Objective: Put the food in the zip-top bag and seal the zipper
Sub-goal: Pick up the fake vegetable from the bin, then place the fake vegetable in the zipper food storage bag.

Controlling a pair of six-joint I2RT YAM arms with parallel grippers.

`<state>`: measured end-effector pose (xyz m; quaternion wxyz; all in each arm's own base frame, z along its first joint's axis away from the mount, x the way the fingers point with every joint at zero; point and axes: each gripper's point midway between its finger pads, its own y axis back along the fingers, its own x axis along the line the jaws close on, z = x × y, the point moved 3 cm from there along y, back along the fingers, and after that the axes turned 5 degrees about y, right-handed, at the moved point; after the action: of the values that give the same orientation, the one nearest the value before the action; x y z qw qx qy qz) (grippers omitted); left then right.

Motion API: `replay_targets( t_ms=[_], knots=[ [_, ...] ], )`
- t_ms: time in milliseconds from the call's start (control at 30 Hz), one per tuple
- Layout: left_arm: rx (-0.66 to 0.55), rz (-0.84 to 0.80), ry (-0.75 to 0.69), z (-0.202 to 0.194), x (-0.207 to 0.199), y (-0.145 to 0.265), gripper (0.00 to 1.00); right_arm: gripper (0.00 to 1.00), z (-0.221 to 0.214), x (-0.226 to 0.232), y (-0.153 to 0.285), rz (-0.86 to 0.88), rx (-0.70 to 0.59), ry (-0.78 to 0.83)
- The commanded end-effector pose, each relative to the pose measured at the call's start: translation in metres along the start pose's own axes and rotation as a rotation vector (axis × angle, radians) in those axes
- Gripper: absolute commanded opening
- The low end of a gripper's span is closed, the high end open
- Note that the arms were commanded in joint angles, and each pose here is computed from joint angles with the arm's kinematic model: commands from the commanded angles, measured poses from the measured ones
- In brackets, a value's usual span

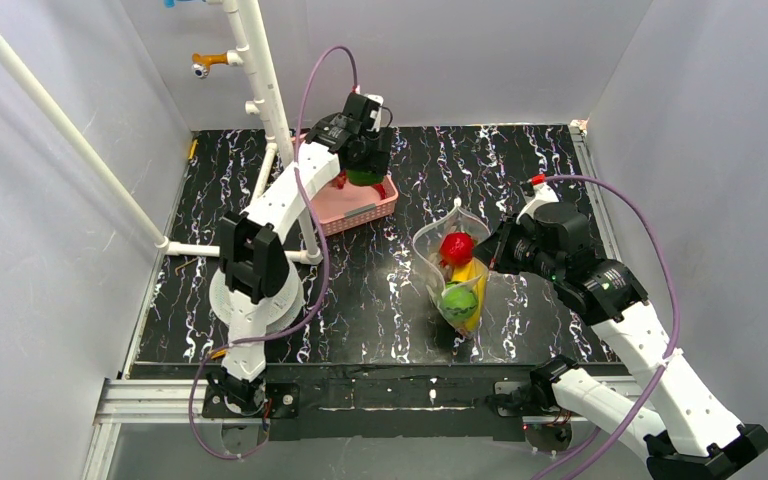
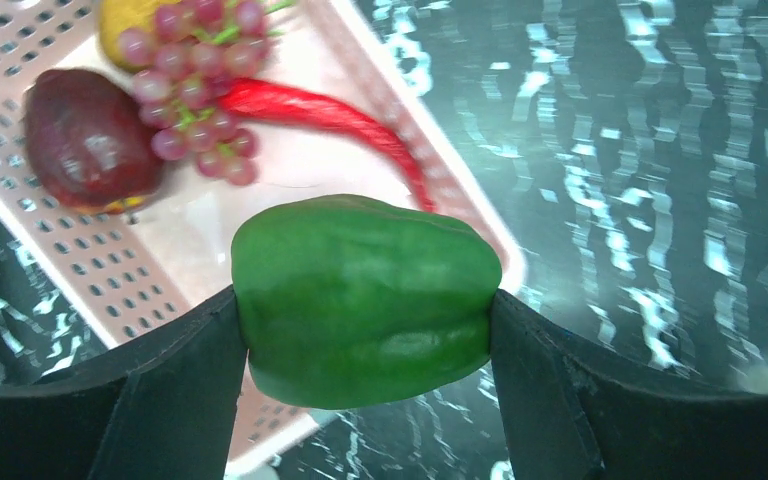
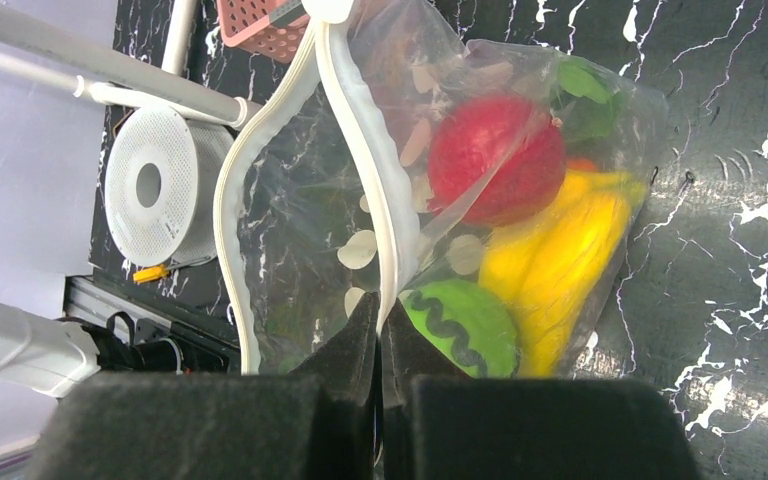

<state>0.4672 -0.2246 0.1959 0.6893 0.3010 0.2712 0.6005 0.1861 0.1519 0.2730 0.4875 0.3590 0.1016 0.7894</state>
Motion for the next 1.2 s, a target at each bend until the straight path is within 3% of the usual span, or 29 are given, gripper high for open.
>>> replay_targets(
  t_ms=[0, 267, 467, 633, 1167],
  knots=[
    [-0.156, -0.295, 0.003, 0.046, -0.039, 0.103, 0.41, 0.01, 0.019, 0.011, 0.0, 0.045, -0.074, 0.003],
    [-0.172, -1.02, 0.115, 0.035, -0.105, 0.23, 0.4, 0.01, 0.024, 0.015, -0.005, 0.053, -0.072, 0.005],
    [-0.264, -1.295, 0.036, 0.006, -0.106, 0.306, 0.41, 0.01, 0.027, 0.019, -0.008, 0.066, -0.065, 0.006],
    [-0.226, -1.305, -0.037, -0.029, -0.111, 0.312, 0.42, 0.01, 0.028, 0.024, -0.015, 0.095, -0.048, 0.002],
    [0.01, -1.1, -0.133, -0.095, -0.147, 0.233, 0.46, 0.01, 0.027, 0.026, -0.011, 0.106, -0.057, -0.015]
  ],
)
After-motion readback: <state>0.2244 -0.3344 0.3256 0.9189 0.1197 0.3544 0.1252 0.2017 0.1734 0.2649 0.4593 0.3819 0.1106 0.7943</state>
